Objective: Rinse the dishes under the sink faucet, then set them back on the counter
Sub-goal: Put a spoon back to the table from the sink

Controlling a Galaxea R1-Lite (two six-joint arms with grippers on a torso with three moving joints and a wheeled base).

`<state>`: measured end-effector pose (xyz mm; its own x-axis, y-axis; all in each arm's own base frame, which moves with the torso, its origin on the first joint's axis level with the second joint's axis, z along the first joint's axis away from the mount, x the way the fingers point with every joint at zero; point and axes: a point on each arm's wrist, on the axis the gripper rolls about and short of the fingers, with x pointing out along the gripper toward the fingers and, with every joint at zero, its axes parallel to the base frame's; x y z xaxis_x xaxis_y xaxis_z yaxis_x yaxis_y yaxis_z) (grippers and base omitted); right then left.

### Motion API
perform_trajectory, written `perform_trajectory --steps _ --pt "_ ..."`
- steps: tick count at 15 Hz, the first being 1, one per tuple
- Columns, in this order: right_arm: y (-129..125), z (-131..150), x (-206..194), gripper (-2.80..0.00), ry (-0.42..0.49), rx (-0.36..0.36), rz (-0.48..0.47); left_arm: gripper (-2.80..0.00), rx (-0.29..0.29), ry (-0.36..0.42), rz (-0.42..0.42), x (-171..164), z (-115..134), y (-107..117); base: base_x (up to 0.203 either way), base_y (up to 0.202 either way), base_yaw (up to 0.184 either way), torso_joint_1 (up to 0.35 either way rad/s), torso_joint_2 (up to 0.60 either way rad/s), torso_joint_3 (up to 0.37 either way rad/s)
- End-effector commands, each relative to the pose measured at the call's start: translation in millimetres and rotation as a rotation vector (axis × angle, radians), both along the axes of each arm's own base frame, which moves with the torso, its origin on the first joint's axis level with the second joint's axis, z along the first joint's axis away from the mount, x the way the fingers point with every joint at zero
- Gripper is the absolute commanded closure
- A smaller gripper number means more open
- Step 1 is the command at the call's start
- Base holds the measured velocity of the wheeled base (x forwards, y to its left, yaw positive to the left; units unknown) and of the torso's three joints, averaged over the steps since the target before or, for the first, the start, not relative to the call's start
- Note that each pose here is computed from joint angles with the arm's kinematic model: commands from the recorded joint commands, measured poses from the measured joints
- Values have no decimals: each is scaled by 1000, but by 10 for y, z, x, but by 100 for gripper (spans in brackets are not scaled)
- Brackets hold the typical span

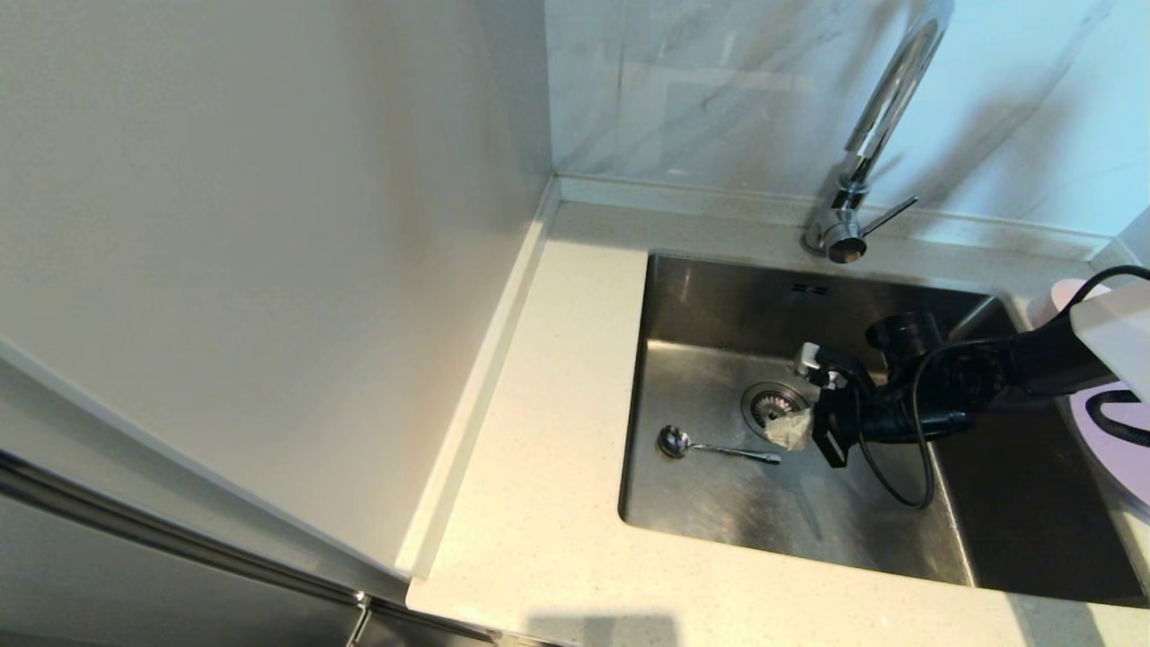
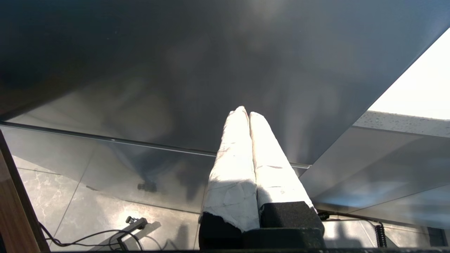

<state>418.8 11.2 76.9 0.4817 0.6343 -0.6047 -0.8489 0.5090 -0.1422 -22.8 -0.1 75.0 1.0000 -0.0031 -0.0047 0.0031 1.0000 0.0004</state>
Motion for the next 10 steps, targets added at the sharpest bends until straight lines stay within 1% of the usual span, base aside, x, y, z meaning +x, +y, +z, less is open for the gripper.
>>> perform_trajectory --steps 1,2,3,7,9,10 --pt "1 -60 61 0 -60 1 6 0 0 0 0 0 0 0 0 0 0 0 0 0" --pt "-1 -85 48 0 -66 -5 7 0 0 0 0 0 0 0 0 0 0 0 0 0" --pt "-2 -100 33 -280 -75 -11 6 0 0 0 0 0 0 0 0 0 0 0 0 0" --pt "10 -116 34 -280 -89 -11 8 0 0 0 -2 0 0 0 0 0 0 0 0 0" --pt "30 -145 84 -280 -141 -11 13 0 0 0 0 0 0 0 0 0 0 0 0 0" --pt "31 -145 80 -280 -146 -10 14 0 0 0 -1 0 0 0 0 0 0 0 0 0"
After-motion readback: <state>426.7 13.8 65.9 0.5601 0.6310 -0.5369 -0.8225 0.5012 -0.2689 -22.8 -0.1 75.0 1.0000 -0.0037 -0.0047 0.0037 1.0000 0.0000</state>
